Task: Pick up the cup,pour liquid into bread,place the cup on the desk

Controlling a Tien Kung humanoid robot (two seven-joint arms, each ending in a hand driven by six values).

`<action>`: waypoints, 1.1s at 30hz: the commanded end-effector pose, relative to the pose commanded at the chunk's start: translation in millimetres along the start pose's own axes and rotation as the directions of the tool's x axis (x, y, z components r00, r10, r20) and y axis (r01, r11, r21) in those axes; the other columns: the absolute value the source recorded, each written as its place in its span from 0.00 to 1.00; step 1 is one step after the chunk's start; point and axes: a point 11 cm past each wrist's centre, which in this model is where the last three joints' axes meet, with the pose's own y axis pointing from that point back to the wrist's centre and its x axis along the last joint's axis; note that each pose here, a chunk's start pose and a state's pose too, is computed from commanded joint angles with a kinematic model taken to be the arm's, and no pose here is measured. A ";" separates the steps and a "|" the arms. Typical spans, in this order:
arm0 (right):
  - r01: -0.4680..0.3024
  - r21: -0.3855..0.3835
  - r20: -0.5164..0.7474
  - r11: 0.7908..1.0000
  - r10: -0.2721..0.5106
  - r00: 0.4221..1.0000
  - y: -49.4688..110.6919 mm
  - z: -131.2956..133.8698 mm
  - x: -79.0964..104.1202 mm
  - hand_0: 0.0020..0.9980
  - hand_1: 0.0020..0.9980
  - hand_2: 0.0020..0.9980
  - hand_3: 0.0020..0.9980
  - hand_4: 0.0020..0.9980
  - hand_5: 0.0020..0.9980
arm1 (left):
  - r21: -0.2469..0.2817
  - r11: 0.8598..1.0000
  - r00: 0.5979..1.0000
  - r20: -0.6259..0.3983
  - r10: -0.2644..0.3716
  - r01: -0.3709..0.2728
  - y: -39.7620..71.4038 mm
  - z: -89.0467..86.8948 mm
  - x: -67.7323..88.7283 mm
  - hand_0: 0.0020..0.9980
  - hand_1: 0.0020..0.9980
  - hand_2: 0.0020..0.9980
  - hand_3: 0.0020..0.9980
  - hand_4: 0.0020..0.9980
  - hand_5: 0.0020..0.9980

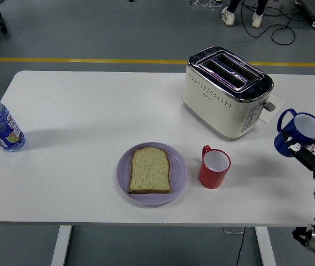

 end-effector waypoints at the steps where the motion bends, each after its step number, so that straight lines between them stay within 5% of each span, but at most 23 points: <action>1: 0.004 -0.013 -0.010 1.000 -0.005 1.000 2.5 6.0 -1.4 0.43 0.44 0.58 0.55 0.72 0.00 | 0.000 1.000 1.000 0.000 0.000 0.000 0.0 0.0 -0.1 0.63 0.64 0.65 0.50 0.24 0.86; 21: 0.105 -0.092 -0.112 0.990 -0.115 0.987 13.2 40.3 -25.7 0.40 0.43 0.57 0.54 0.74 0.00 | 0.012 1.000 1.000 0.005 -0.006 0.006 -0.3 -6.4 -2.6 0.63 0.64 0.65 0.50 0.25 0.87; 33: 0.100 -0.125 -0.136 0.987 -0.117 0.984 14.6 52.5 -26.9 0.38 0.42 0.57 0.54 0.76 0.00 | 0.014 1.000 1.000 0.009 -0.008 0.007 -0.3 -8.0 -3.5 0.63 0.64 0.65 0.50 0.24 0.88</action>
